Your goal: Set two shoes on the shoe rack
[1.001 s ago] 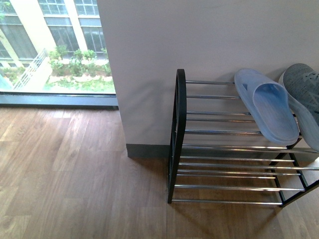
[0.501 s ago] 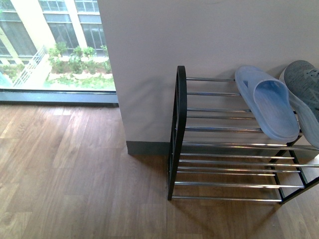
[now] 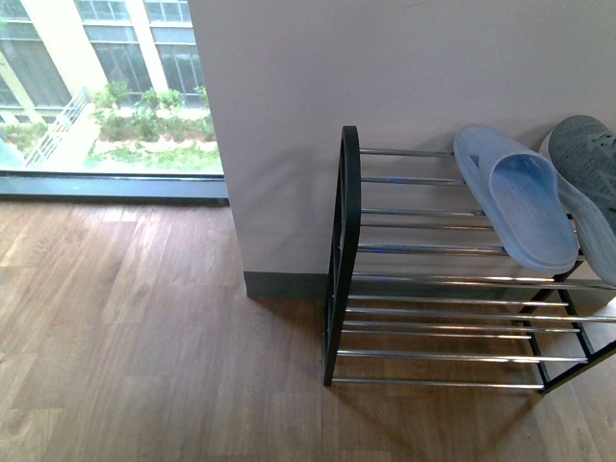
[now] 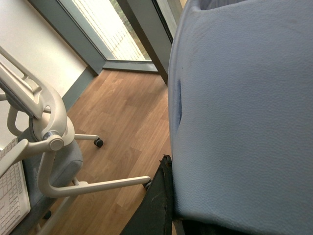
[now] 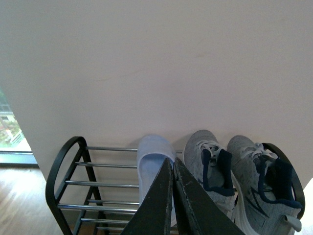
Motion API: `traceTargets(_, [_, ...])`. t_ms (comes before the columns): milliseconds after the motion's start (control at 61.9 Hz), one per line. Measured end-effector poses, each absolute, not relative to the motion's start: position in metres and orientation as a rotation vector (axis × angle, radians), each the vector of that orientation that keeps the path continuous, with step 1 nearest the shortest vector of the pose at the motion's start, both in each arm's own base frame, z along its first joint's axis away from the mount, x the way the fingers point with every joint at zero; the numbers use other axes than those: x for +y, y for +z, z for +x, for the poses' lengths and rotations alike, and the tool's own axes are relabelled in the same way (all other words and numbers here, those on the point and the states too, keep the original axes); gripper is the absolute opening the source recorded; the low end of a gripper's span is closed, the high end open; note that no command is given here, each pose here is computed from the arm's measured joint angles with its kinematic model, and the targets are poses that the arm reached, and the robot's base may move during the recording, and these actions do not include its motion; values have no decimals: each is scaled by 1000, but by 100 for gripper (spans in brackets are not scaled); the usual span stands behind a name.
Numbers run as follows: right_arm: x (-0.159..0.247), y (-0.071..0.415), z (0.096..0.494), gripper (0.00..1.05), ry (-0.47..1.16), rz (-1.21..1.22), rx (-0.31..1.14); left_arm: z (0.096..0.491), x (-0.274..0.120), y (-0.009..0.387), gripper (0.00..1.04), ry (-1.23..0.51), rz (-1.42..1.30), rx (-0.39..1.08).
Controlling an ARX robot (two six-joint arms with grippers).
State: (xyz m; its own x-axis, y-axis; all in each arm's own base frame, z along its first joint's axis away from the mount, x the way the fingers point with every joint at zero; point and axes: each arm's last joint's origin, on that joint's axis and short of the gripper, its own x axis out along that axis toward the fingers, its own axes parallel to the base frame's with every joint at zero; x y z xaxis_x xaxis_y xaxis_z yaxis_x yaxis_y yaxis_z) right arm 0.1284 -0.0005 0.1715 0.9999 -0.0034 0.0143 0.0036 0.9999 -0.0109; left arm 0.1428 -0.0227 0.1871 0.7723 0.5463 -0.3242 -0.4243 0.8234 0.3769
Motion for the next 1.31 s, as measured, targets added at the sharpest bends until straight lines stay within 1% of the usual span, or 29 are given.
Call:
traceTargets(888, [0, 173, 107, 1, -4, -11, -20, 143, -23, 187, 2, 534, 292, 439])
traceTargets(937, [0, 168, 102, 1, -1, -11, 14, 143, -23, 187, 2, 534, 292, 439])
traceTargets(1033, [0, 170, 97, 1, -3, -11, -14, 143, -23, 187, 2, 534, 292, 439])
traceTargets(1308, [0, 170, 97, 1, -2, -11, -16, 143, -23, 187, 2, 534, 292, 439])
